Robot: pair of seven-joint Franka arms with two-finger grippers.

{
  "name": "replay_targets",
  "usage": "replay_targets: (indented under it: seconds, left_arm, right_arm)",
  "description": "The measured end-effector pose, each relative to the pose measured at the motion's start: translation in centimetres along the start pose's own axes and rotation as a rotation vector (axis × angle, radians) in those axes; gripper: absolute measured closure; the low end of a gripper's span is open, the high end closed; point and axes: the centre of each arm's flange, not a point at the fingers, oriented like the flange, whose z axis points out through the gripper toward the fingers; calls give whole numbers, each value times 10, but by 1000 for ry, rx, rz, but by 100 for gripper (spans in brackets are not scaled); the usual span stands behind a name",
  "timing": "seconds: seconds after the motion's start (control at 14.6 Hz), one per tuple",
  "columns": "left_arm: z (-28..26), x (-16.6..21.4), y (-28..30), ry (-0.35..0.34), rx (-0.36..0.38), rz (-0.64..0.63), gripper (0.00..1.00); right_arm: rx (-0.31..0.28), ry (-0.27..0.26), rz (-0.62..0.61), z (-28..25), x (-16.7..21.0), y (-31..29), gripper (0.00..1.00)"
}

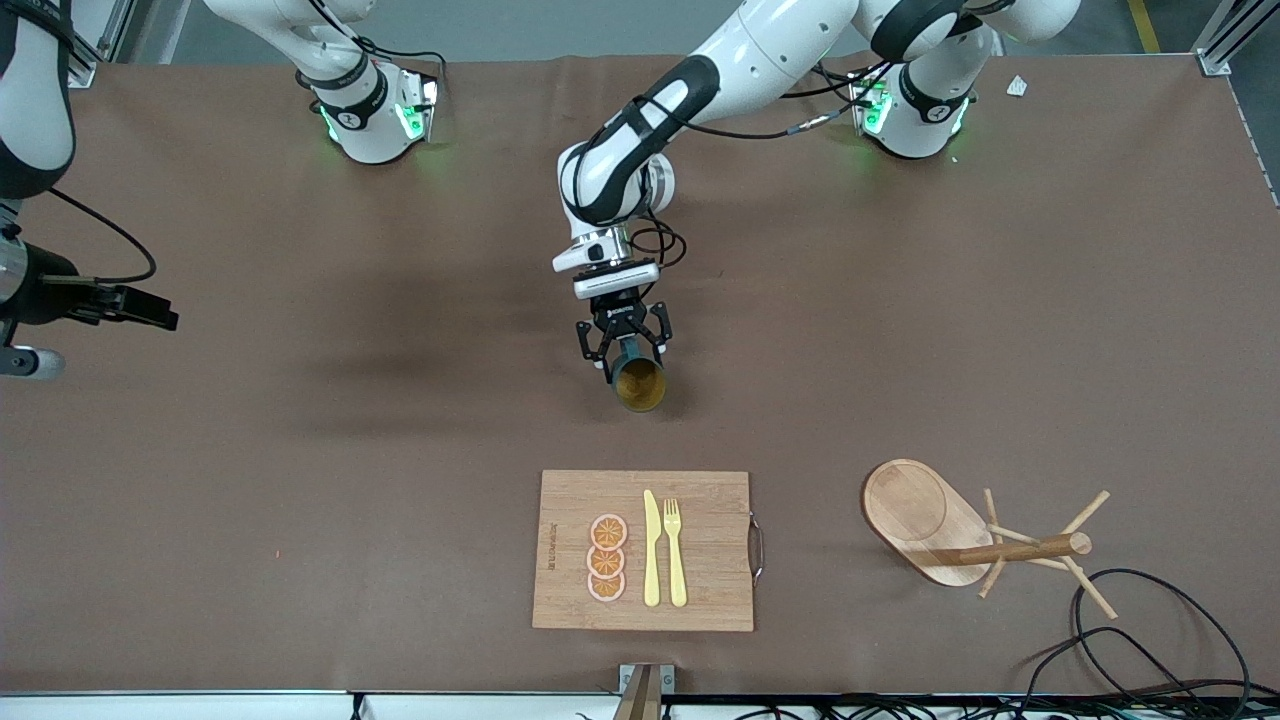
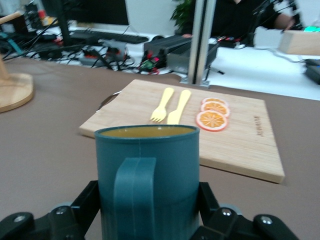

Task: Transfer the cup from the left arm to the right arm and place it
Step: 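Set the mug down with the left gripper while the right gripper approaches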

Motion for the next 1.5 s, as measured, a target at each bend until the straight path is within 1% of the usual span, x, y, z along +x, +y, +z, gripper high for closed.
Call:
replay_targets:
  seconds: [0.21,0.34,0.55,0.62,0.68,0.82,1.03,1.16,1.37,1.5]
  left_arm:
    - [9,-22,-4,57,-62,63,16]
    - [14,-32,-6,82,-87,86,16]
    - [16,-37,-7,89,-96,99,14]
    - [15,-40,-8,88,-99,104,8]
    - [13,-44,-8,87,-101,109,7]
    - [7,-51,-7,92,-104,117,0]
    - [-21,-63,1,83,-129,58,0]
    - [-52,-75,6,69,-107,23,0]
    - [-104,-89,7,62,-29,-5,0]
    - [-135,-89,6,33,29,-24,0]
  right_arm:
    - [1,-15,-24,21,13,-17,0]
    - [14,-21,-21,40,25,-29,0]
    - [21,-34,11,59,33,-53,0]
    - [26,-35,15,61,34,-61,0]
    - [41,-34,22,62,35,-67,0]
    - [56,-38,35,65,35,-77,0]
    - [57,-47,10,77,35,-99,0]
    - [54,-38,-20,88,34,-121,0]
    - [48,-22,-68,106,29,-155,0]
    - [44,-10,-97,117,25,-176,0]
